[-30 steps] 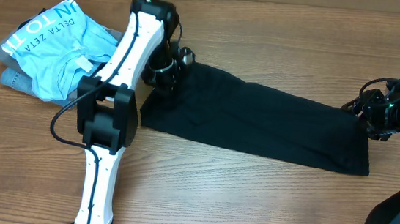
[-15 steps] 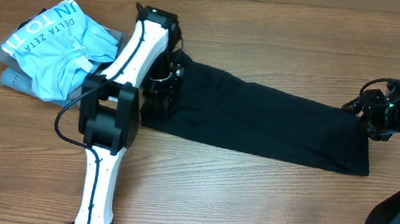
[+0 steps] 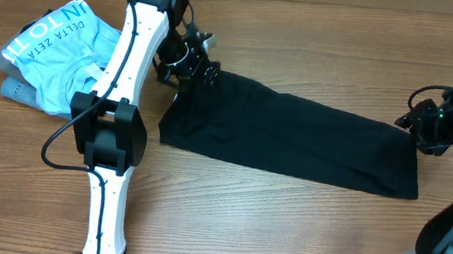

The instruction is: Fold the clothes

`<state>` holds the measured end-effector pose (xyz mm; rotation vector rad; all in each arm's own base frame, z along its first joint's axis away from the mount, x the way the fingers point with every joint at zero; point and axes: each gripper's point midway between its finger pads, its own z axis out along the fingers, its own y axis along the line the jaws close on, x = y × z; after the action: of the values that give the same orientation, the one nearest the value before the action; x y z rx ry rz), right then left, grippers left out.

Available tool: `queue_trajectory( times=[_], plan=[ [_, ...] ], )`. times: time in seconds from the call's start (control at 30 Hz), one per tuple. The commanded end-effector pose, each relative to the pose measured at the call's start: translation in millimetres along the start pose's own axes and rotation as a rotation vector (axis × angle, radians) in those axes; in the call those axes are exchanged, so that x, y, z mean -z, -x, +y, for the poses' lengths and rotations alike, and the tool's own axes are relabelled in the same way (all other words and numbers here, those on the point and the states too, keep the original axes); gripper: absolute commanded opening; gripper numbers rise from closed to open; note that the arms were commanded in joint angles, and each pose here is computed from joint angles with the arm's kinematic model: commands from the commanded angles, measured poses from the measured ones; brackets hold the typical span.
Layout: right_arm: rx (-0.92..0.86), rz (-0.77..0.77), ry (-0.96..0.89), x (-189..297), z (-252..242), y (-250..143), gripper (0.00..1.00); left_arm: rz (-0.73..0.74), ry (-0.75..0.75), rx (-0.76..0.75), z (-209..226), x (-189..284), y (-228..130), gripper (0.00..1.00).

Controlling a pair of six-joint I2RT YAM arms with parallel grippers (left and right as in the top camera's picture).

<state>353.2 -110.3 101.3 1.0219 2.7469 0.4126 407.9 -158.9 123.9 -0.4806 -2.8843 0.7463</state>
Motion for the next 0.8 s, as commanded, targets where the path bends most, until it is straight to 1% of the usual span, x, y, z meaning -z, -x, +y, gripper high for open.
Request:
queue_trajectory(
  times=[0.0, 0.03, 0.07, 0.1, 0.17, 0.2, 0.23, 0.27, 0.3, 0.33, 0.37, 0.4, 0.43, 0.47, 0.5, 0.53, 0.57, 0.63, 0.77],
  plan=[
    [-0.078, 0.015, -0.181, -24, -36, 7, 0.57, -0.108, -0.232, -0.158, -50, 17, 12, 1.00],
    [-0.102, 0.007, -0.222, -29, -44, 10, 0.57, -0.102, -0.225, -0.167, -51, 14, 12, 0.94],
    [-0.116, -0.010, -0.242, -39, -53, 19, 0.61, -0.076, -0.177, -0.185, -48, 4, 10, 0.83],
    [-0.121, -0.017, -0.236, -43, -55, 23, 0.62, -0.057, -0.140, -0.190, -45, -2, 8, 0.79],
    [-0.114, -0.032, -0.233, -49, -61, 31, 0.63, -0.004, -0.061, -0.201, -38, -16, 2, 0.69],
    [-0.105, -0.037, -0.231, -52, -63, 34, 0.62, 0.019, -0.033, -0.196, -35, -23, -1, 0.64],
    [-0.095, -0.035, -0.210, -57, -61, 37, 0.57, 0.062, 0.004, -0.187, -34, -37, -7, 0.59],
    [-0.083, -0.027, -0.194, -60, -59, 37, 0.52, 0.077, 0.011, -0.192, -35, -46, -9, 0.58],
    [-0.071, -0.019, -0.188, -64, -59, 37, 0.51, 0.093, 0.015, -0.203, -36, -56, -11, 0.57],
    [-0.072, -0.014, -0.193, -66, -60, 36, 0.51, 0.107, 0.032, -0.209, -35, -67, -12, 0.54],
    [-0.052, 0.000, -0.195, -74, -63, 35, 0.43, 0.128, 0.087, -0.196, -27, -86, -15, 0.53],
    [-0.045, 0.004, -0.196, -77, -64, 36, 0.39, 0.138, 0.128, -0.180, -21, -96, -16, 0.52],
    [-0.041, 0.007, -0.197, -81, -65, 36, 0.32, 0.149, 0.180, -0.152, -11, -106, -19, 0.49],
    [-0.035, 0.004, -0.195, -85, -65, 38, 0.17, 0.157, 0.221, -0.123, -2, -115, -22, 0.47],
    [-0.033, -0.005, -0.193, -86, -65, 41, 0.11, 0.164, 0.245, -0.101, 4, -122, -25, 0.44],
    [-0.032, -0.018, -0.189, -86, -66, 45, 0.07, 0.169, 0.260, -0.083, 10, -129, -28, 0.42],
    [-0.021, -0.046, -0.182, -85, -65, 52, 0.04, 0.180, 0.263, -0.067, 15, -136, -33, 0.40],
    [0.008, -0.088, -0.173, -79, -63, 65, 0.04, 0.192, 0.265, -0.042, 22, -146, -40, 0.37],
    [0.026, -0.190, -0.152, -54, -57, 101, 0.04, 0.213, 0.270, -0.010, 36, -156, -51, 0.37]
  ],
)
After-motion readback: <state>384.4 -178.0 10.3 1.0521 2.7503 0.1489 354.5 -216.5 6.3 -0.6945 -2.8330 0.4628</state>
